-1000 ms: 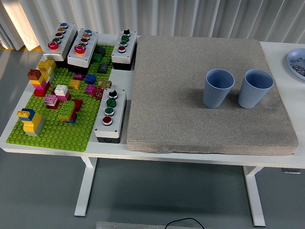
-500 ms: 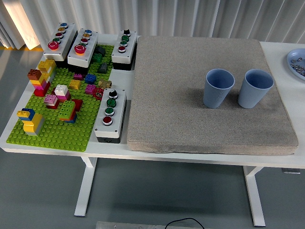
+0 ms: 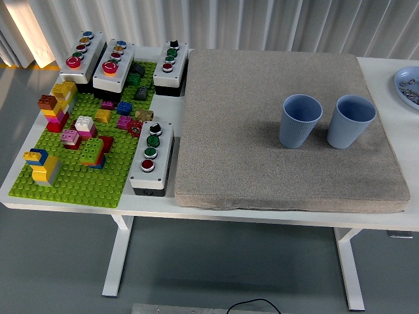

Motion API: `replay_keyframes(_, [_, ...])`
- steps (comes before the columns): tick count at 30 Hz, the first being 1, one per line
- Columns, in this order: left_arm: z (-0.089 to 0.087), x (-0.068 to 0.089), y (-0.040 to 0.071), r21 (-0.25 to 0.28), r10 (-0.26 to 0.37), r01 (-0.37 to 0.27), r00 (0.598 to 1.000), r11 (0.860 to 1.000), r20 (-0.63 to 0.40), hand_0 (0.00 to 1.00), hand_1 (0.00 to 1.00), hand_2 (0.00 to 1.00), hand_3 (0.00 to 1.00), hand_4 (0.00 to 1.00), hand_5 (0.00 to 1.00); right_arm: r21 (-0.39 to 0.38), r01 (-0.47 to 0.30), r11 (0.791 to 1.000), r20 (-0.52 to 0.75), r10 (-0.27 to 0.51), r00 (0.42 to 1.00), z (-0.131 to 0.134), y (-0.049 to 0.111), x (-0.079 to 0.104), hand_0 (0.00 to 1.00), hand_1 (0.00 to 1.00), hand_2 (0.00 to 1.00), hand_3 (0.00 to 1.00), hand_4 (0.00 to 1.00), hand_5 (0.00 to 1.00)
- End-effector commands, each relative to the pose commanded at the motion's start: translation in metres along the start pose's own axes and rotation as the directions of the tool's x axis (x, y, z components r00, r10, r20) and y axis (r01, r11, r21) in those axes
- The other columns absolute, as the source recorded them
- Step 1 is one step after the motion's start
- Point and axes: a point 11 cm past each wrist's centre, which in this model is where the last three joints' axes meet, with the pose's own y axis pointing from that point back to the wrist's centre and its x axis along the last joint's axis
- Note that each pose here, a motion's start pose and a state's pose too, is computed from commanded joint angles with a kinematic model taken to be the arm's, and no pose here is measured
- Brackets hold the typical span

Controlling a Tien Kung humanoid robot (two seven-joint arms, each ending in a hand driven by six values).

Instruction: Pick cup pour cup place

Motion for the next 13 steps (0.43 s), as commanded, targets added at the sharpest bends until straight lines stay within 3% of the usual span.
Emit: replay_keyframes(13, [-0.0071, 0.0018, -0.0009, 0.012, 0.005, -0.005, 1.000, 1.000, -0.013, 0.739, 0.769, 0.826, 0.644, 0.519, 0.945, -0.015, -0.003, 1.000, 0.005, 0.003, 1.000, 0.0062, 0.0023, 0.0001, 0.909, 0.819, 0.826, 0.818, 0.759, 0.998])
